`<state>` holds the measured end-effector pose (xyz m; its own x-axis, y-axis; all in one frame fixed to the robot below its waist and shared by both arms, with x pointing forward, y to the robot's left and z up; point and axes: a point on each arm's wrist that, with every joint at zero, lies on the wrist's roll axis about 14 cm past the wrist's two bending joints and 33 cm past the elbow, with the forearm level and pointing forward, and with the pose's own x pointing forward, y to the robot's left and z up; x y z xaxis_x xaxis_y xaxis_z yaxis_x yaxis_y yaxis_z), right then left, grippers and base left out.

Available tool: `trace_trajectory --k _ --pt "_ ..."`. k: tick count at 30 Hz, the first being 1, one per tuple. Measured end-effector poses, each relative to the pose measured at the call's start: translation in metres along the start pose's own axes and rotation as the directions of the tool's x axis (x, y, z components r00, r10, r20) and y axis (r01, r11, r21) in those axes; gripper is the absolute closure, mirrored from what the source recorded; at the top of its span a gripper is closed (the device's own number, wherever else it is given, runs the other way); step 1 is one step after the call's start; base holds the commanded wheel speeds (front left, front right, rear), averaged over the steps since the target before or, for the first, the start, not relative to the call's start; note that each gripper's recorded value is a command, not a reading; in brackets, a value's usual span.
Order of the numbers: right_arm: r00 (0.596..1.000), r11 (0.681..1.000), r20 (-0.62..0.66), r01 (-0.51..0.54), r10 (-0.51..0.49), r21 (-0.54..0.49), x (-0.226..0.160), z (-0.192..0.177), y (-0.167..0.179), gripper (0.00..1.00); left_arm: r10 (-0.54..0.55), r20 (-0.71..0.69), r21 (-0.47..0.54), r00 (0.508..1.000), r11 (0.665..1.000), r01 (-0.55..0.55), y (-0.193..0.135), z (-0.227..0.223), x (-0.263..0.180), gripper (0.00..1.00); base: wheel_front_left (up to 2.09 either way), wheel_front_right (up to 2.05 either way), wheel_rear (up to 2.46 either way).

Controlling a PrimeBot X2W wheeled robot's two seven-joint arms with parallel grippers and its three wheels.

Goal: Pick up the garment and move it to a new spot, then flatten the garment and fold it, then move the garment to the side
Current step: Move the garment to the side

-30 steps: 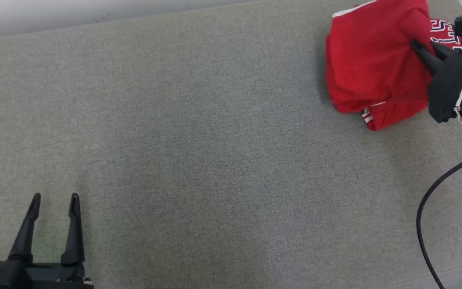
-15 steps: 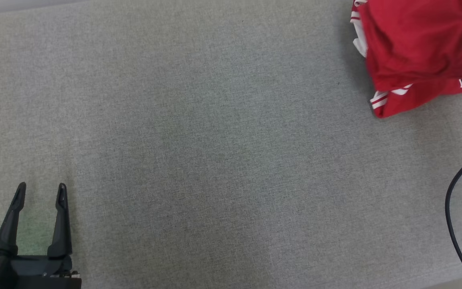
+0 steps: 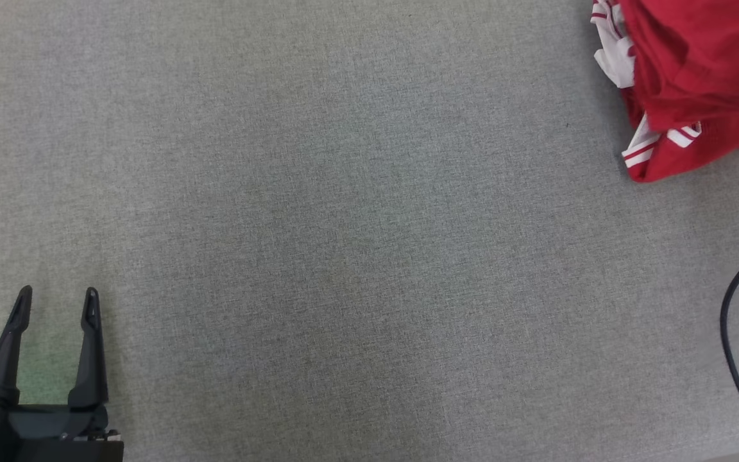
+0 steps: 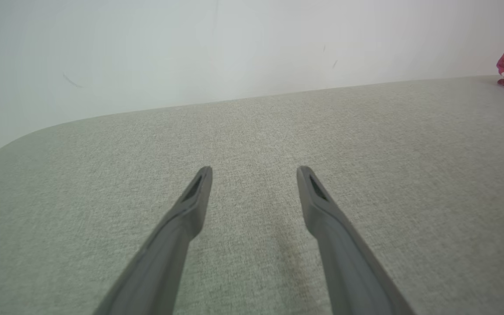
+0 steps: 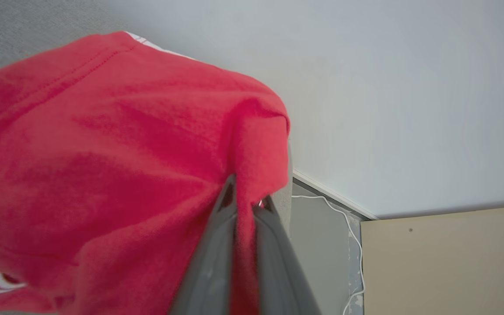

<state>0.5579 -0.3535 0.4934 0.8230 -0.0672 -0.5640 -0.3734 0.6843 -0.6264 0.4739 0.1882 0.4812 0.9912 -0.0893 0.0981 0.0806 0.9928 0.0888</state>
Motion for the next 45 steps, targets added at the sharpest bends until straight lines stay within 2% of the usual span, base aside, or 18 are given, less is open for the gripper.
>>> trace_trajectory --k 7,8,10,11,19,24,27,30,33,37,41,45 --pt "0.999 1.0 -0.032 0.013 -0.013 -0.014 0.002 -0.008 -0.004 1.0 0.001 -0.009 0.0 1.0 1.0 -0.001 -0.001 -0.004 0.001 0.0 0.0 0.0 0.0" --pt "0.999 1.0 -0.036 0.014 -0.015 -0.013 0.003 -0.009 -0.005 0.82 0.0 -0.01 0.0 1.0 1.0 0.0 -0.001 -0.005 0.001 0.0 0.0 0.0 0.0" --pt "0.999 1.0 -0.042 0.017 -0.017 -0.02 0.003 -0.011 -0.005 0.18 0.0 -0.011 0.0 1.0 1.0 0.0 -0.001 -0.005 0.001 0.0 0.0 0.0 0.0" --pt "0.999 1.0 -0.044 0.018 -0.019 -0.022 0.003 -0.011 -0.006 0.0 0.001 -0.011 0.0 1.0 1.0 -0.001 -0.001 -0.005 0.001 0.0 0.0 0.0 0.0" --pt "0.998 0.998 -0.041 0.041 -0.043 -0.048 -0.002 -0.008 -0.013 0.0 0.003 -0.004 -0.004 1.0 1.0 -0.003 -0.002 -0.001 0.0 0.0 0.0 0.0 0.0" --pt "0.99 0.995 0.121 0.068 -0.076 0.067 -0.007 0.028 -0.022 0.0 0.016 0.007 -0.015 1.0 1.0 -0.016 -0.001 0.005 -0.002 0.0 0.0 0.0 0.0" --pt "0.959 0.977 0.251 0.082 -0.132 0.199 -0.014 0.055 -0.032 0.0 0.026 0.013 -0.029 1.0 0.999 -0.025 -0.001 0.01 -0.005 0.0 0.0 0.0 0.0" --pt "0.924 0.954 0.352 0.043 -0.152 0.298 -0.02 0.074 -0.022 0.0 0.041 0.025 -0.041 0.999 0.998 -0.04 -0.001 0.017 -0.009 0.0 0.0 0.0 0.0" --pt "0.905 0.945 0.397 0.016 -0.153 0.328 -0.024 0.083 -0.013 0.0 0.052 0.029 -0.053 0.998 0.997 -0.051 0.0 0.021 -0.013 0.0 0.0 0.0 0.0" --pt "0.864 0.912 0.468 -0.025 -0.186 0.409 -0.038 0.102 -0.008 0.0 0.068 0.049 -0.071 0.996 0.995 -0.065 0.001 0.033 -0.02 0.0 0.0 0.0 0.0" --pt "0.837 0.891 0.516 -0.082 -0.182 0.447 -0.05 0.116 0.011 0.0 0.083 0.061 -0.079 0.995 0.994 -0.078 0.002 0.042 -0.03 0.0 0.0 0.0 0.0" --pt "0.776 0.864 0.596 -0.14 -0.208 0.484 -0.072 0.142 0.016 0.0 0.096 0.081 -0.083 0.992 0.993 -0.089 0.004 0.053 -0.038 0.0 0.0 0.0 0.0"
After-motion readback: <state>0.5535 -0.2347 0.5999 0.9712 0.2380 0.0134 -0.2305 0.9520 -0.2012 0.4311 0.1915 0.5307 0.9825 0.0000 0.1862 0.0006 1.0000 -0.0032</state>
